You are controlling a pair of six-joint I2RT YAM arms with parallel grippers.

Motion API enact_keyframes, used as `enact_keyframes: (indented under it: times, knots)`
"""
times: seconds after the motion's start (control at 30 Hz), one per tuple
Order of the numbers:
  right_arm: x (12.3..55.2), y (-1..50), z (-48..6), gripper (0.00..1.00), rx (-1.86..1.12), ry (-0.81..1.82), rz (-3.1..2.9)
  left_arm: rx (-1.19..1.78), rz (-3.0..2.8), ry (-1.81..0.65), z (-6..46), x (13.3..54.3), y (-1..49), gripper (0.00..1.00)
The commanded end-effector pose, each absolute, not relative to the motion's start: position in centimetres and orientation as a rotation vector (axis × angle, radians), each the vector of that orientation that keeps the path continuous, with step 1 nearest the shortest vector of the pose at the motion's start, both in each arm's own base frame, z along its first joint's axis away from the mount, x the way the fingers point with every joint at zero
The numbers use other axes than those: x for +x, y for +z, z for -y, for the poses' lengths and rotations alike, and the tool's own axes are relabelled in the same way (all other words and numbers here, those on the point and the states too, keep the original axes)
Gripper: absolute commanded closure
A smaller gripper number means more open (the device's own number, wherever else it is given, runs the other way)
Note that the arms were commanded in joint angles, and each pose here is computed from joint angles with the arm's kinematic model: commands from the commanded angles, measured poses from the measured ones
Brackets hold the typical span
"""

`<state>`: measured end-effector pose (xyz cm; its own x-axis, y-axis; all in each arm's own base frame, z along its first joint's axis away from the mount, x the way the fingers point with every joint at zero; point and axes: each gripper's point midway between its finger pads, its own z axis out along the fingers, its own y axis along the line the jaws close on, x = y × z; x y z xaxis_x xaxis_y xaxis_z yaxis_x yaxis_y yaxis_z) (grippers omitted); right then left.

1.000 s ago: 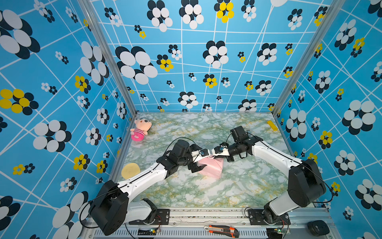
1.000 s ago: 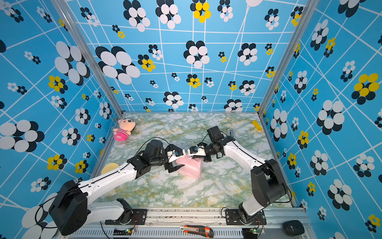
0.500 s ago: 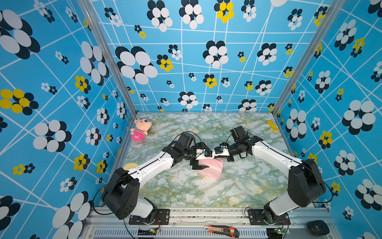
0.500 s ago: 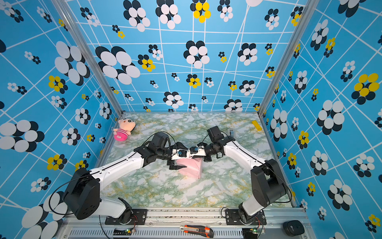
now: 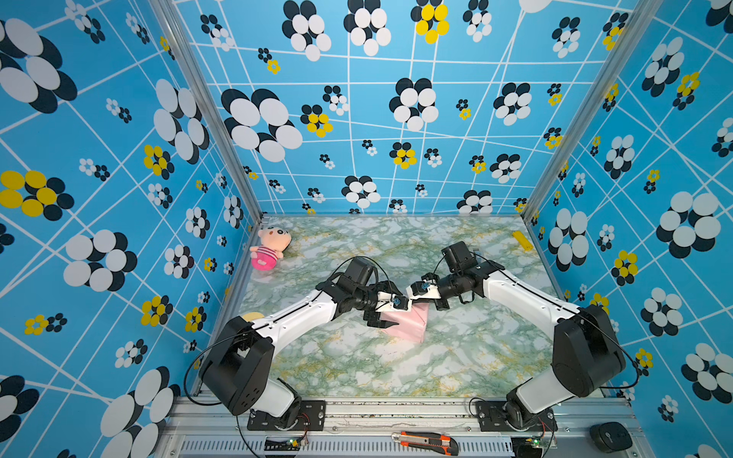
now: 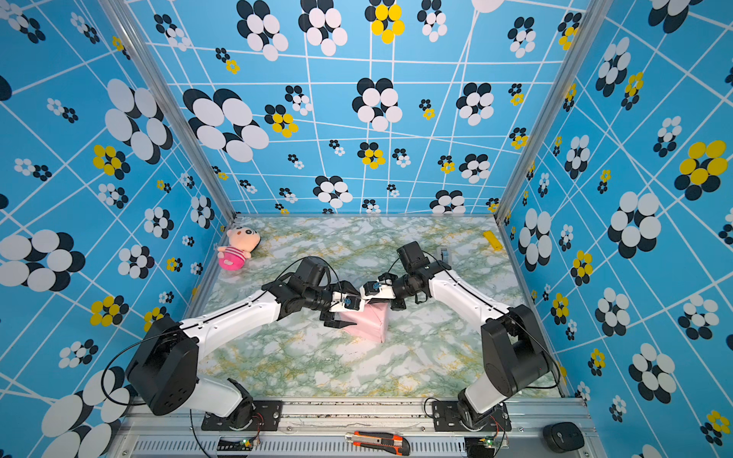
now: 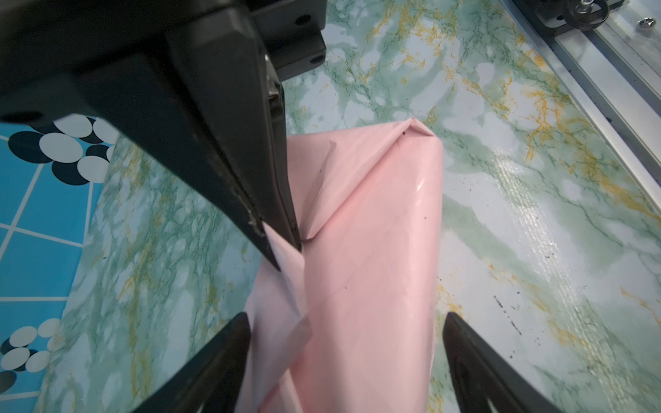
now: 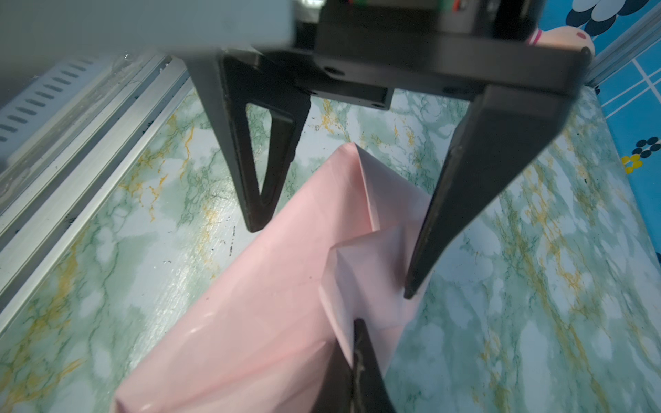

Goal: Wrap a gift box in wrapping paper
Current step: Fold the wrapping paper for the gift box.

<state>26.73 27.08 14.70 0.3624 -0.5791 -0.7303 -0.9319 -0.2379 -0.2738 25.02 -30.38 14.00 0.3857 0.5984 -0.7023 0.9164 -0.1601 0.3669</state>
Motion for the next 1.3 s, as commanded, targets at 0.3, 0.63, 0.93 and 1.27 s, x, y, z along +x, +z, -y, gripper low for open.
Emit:
enact_keyframes:
  times: [0.3,0.63,0.93,1.27]
  knots:
    - [24.7,15.7,-26.9,0.77,-1.929,0.721,-1.312,1.878,-1.319,-0.407,29.4,25.2,11.8,0.34]
    - [28.4,22.1,-25.7,0.52,-1.162,0.794,-1.773,1.862,-1.315,-0.382,29.1,24.6,11.3,0.51]
    - [27.8,14.1,-20.5,0.28,0.463,0.887,-2.694,1.856,-1.309,-0.293,29.3,24.8,10.5,0.53]
    - [26.6,13.4,-23.3,0.14,0.72,0.945,-2.724,1.87,-1.315,-0.249,29.4,24.6,9.5,0.54]
